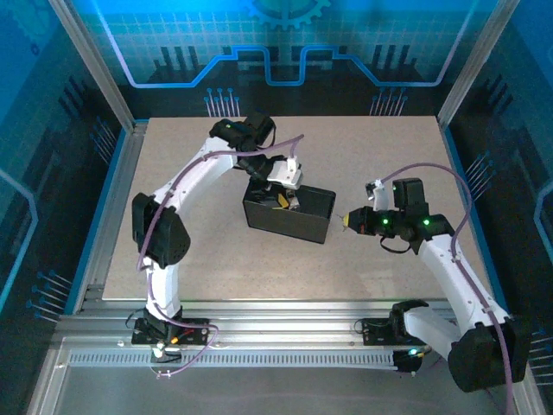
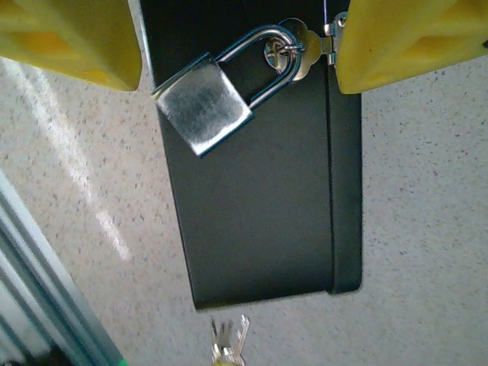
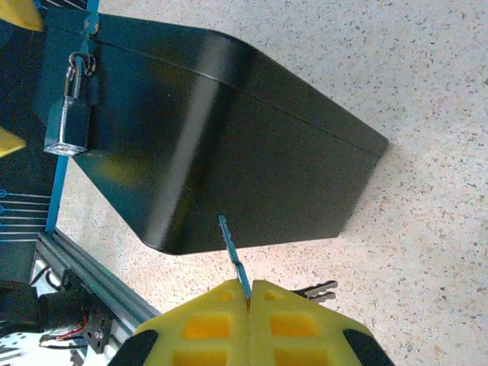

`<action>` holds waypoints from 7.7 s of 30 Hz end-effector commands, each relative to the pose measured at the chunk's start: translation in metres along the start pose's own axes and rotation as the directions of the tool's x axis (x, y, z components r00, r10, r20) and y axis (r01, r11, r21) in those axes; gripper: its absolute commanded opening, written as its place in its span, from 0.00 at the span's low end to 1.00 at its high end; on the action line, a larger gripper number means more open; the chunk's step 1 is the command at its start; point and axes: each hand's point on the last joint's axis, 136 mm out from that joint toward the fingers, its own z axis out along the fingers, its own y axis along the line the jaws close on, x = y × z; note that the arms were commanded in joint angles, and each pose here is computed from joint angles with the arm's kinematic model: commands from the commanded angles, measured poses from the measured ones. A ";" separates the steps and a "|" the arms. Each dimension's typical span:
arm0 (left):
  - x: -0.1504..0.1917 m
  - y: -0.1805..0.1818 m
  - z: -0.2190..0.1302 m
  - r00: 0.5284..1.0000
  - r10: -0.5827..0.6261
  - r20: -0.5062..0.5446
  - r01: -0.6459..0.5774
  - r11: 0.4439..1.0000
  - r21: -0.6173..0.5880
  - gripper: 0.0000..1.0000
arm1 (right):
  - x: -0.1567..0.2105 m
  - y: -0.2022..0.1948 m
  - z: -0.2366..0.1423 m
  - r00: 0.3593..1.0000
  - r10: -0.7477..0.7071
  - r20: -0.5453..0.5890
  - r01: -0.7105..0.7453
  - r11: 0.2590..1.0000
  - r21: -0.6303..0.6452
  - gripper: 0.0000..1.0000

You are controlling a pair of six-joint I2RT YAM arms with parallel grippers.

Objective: Unlock the padlock with the key

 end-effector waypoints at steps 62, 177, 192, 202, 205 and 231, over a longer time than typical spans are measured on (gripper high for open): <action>-0.056 0.016 0.002 0.992 0.076 0.102 -0.062 0.989 -0.137 0.00 | -0.055 0.084 -0.017 0.989 -0.144 0.027 0.145 0.936 -0.320 0.00; -0.051 0.023 0.019 0.934 0.173 0.311 -0.088 0.959 -0.270 0.00 | -0.050 0.056 0.032 0.978 -0.023 -0.205 -0.031 0.966 -0.257 0.00; -0.039 0.022 0.027 0.949 0.177 0.261 -0.105 0.958 -0.269 0.00 | -0.049 0.052 0.030 0.982 -0.009 -0.190 -0.040 0.966 -0.254 0.00; -0.043 0.019 0.024 0.944 0.188 0.273 -0.111 0.956 -0.273 0.00 | -0.049 0.057 0.043 0.976 -0.021 -0.217 -0.037 0.964 -0.263 0.00; -0.043 0.020 0.024 0.944 0.188 0.271 -0.111 0.955 -0.277 0.00 | -0.050 0.056 0.043 0.977 -0.021 -0.214 -0.034 0.968 -0.251 0.00; -0.048 0.012 0.023 0.930 0.273 0.248 -0.188 0.930 -0.316 0.00 | -0.051 0.070 0.050 0.963 -0.029 -0.269 -0.057 0.951 -0.305 0.00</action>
